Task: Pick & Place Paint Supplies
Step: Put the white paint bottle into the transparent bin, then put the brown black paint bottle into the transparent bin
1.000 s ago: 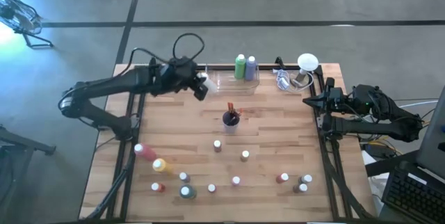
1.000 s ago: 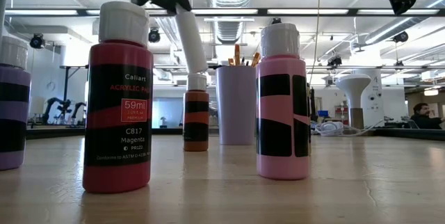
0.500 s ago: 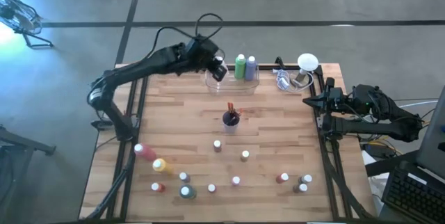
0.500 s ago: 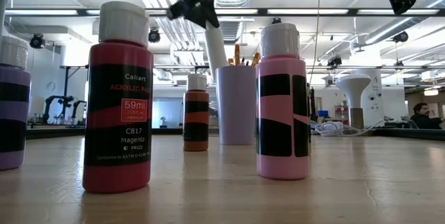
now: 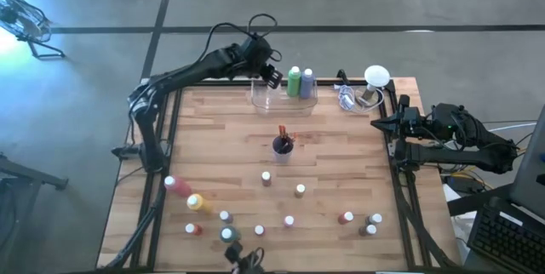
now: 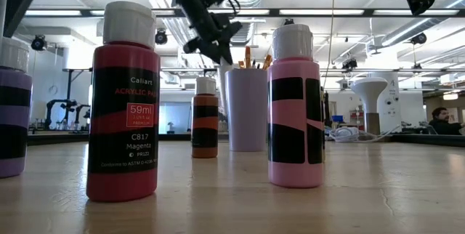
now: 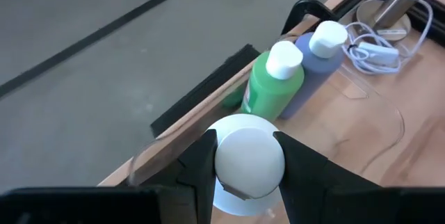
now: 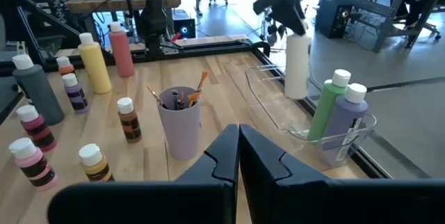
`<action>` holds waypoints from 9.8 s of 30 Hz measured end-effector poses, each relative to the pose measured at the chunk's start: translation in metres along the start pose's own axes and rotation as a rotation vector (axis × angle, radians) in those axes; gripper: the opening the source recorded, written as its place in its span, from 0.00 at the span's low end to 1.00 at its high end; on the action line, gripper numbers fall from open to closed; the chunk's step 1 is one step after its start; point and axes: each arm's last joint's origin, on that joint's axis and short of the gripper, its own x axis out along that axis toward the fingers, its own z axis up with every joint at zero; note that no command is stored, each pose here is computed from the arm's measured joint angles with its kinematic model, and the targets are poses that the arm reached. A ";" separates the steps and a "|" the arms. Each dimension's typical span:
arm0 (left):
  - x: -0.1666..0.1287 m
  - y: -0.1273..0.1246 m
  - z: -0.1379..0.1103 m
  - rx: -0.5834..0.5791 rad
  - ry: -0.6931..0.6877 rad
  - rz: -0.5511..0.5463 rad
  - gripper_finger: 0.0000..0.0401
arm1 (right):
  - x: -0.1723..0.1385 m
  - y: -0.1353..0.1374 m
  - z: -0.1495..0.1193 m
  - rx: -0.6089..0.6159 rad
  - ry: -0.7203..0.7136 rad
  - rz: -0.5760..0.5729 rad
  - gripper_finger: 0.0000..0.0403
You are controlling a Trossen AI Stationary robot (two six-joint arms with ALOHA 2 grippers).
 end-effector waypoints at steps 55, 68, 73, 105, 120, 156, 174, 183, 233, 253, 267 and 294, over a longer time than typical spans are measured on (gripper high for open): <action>0.056 0.008 0.015 -0.013 -0.070 -0.071 0.48 | 0.000 0.000 0.000 0.000 0.000 0.000 0.02; -0.050 -0.020 0.065 0.019 -0.024 -0.126 0.47 | 0.000 0.000 0.000 0.000 0.000 0.000 0.02; -0.086 -0.043 0.061 0.078 -0.004 -0.182 0.44 | 0.000 0.000 0.000 0.000 0.000 0.000 0.02; -0.218 -0.047 -0.131 -0.245 0.347 -0.167 0.42 | 0.000 0.000 0.000 0.001 0.000 0.000 0.02; -0.234 -0.019 -0.181 -0.447 0.388 -0.156 0.42 | 0.000 0.000 0.000 0.001 0.000 0.001 0.02; -0.289 -0.081 -0.249 -0.234 0.242 -0.373 0.42 | 0.000 0.000 0.000 0.001 0.000 0.000 0.02; -0.286 -0.079 -0.255 -0.181 0.304 -0.357 0.42 | 0.000 0.000 0.000 0.001 0.000 0.000 0.02; -0.286 -0.075 -0.261 -0.210 0.526 -0.317 0.42 | 0.000 0.000 0.000 0.001 0.001 0.001 0.02; -0.152 -0.148 -0.222 0.462 0.135 -0.218 0.42 | 0.000 0.000 0.000 0.001 0.000 0.001 0.02; -0.116 -0.157 -0.215 0.463 0.208 -0.357 0.42 | 0.000 0.000 0.000 0.000 0.000 0.000 0.02; -0.106 -0.160 -0.229 0.431 0.203 -0.463 0.42 | 0.000 0.000 0.000 0.000 0.000 0.000 0.02; -0.084 -0.155 -0.257 0.396 0.113 -0.534 0.42 | 0.000 0.000 0.000 0.001 0.000 0.000 0.02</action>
